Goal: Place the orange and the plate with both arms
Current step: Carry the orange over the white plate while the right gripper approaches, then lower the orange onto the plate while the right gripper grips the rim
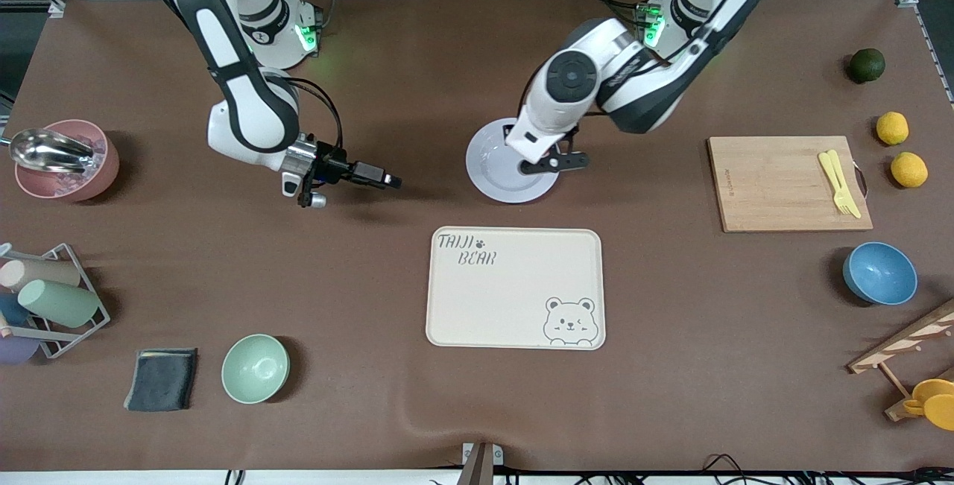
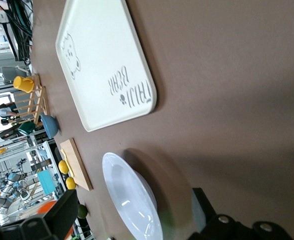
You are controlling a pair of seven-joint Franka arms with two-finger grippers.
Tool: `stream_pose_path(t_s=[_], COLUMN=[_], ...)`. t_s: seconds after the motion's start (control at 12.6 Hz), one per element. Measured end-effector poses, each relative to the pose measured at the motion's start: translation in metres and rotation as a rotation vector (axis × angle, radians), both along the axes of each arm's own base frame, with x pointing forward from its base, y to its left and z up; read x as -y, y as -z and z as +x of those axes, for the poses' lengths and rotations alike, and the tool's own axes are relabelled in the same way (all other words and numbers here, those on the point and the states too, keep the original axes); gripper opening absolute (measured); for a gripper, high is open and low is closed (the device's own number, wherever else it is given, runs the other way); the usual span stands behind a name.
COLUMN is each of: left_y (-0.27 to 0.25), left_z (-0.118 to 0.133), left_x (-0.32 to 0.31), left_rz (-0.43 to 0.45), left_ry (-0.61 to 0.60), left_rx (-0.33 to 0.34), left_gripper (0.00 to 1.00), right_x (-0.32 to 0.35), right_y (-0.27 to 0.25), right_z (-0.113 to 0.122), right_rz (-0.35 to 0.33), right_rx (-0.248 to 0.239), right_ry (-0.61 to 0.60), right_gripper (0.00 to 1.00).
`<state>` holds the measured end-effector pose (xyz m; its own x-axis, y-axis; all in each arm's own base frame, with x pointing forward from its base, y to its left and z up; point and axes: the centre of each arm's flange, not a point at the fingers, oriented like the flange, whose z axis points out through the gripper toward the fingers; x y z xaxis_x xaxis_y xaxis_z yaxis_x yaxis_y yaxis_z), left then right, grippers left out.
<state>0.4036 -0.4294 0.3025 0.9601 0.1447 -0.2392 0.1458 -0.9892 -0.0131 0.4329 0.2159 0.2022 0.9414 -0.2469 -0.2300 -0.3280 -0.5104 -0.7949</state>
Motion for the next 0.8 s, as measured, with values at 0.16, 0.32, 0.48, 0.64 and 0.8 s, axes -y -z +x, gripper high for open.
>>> stream_pose_path(t_s=[0.16, 0.32, 0.48, 0.64, 0.8], left_y=[0.036, 0.061, 0.081, 0.100, 0.108], left_z=[-0.007, 0.003, 0.010, 0.006, 0.002], left_x=[0.020, 0.033, 0.042, 0.051, 0.056], left_rz=[0.032, 0.041, 0.060, 0.096, 0.107], left_ry=[-0.015, -0.036, -0.042, -0.039, -0.035], left_rx=[0.007, -0.003, -0.005, 0.005, 0.005], left_gripper=[0.72, 0.72, 0.72, 0.72, 0.72], right_x=[-0.006, -0.014, -0.025, -0.026, -0.025], right_y=[0.004, 0.004, 0.011, 0.017, 0.019], right_z=[-0.004, -0.007, -0.015, -0.018, -0.018], right_rz=[0.002, 0.026, 0.026, 0.019, 0.016], right_rx=[-0.001, 0.009, 0.032, 0.034, 0.031], right_ry=[-0.002, 0.020, 0.017, 0.011, 0.011], right_gripper=[1.00, 1.00, 1.00, 1.00, 1.00])
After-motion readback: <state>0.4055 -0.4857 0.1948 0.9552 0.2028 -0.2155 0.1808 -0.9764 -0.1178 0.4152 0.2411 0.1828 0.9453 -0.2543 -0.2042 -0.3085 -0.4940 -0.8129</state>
